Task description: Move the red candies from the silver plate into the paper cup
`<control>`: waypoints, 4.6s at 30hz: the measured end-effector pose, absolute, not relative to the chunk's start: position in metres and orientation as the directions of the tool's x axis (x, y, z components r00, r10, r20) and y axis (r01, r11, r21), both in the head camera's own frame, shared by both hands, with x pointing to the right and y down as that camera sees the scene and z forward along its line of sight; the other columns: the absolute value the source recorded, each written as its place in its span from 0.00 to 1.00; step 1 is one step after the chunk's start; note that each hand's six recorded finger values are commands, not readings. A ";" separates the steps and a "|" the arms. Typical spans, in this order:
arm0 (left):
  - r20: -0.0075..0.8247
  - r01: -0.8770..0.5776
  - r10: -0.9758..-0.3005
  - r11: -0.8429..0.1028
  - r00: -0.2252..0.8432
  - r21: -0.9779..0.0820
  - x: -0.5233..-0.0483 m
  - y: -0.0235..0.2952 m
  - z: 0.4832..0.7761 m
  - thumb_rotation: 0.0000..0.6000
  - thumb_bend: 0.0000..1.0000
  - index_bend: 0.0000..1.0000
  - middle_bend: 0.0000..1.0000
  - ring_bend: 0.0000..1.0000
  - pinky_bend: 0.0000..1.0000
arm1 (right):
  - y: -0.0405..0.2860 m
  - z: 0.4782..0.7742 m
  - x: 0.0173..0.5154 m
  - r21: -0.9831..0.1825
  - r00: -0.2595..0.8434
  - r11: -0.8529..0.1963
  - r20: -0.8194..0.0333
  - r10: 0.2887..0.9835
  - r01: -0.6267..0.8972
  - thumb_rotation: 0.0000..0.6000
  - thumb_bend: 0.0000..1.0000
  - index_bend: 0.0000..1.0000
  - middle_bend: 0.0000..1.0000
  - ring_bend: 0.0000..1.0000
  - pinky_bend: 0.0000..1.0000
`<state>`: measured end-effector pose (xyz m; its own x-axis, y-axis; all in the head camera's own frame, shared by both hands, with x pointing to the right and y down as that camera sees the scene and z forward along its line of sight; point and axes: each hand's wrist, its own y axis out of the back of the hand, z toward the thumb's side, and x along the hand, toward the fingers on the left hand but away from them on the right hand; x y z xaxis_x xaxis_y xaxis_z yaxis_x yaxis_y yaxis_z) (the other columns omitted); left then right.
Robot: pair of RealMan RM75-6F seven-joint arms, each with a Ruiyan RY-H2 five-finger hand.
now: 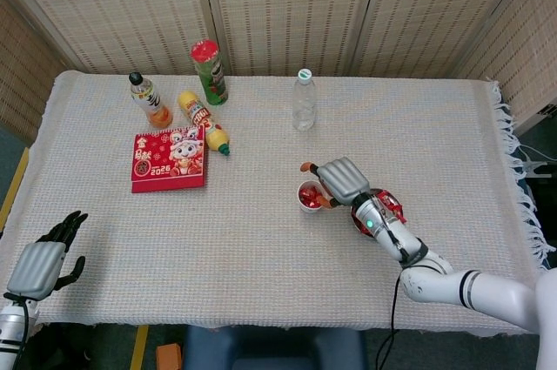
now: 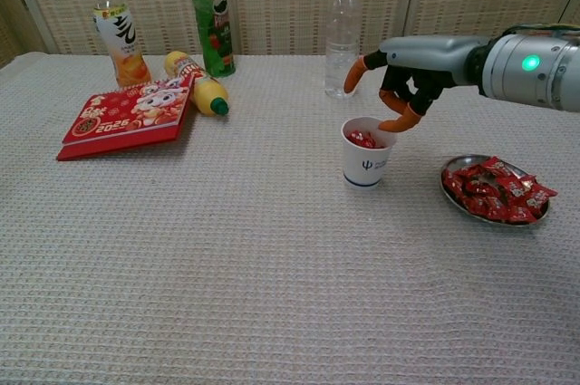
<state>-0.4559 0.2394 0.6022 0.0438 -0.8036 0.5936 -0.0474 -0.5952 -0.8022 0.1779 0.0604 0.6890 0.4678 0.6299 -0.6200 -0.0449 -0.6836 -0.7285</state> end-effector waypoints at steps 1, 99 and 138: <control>0.592 -0.048 -0.805 -0.593 0.044 -0.804 -0.456 0.239 0.602 1.00 0.48 0.00 0.00 0.14 0.37 | 0.061 0.688 0.182 -0.731 0.462 -0.680 -0.619 0.634 -0.046 1.00 0.24 0.25 0.75 0.69 1.00; 0.603 -0.037 -0.796 -0.605 0.053 -0.795 -0.452 0.240 0.607 1.00 0.48 0.00 0.00 0.14 0.37 | 0.082 0.694 0.262 -0.750 0.359 -0.660 -0.630 0.689 -0.051 1.00 0.27 0.56 0.71 0.69 1.00; 0.595 -0.050 -0.802 -0.597 0.048 -0.800 -0.456 0.239 0.603 1.00 0.48 0.00 0.00 0.14 0.37 | 0.068 0.695 0.170 -0.761 0.471 -0.646 -0.591 0.655 -0.057 1.00 0.27 0.06 0.71 0.66 1.00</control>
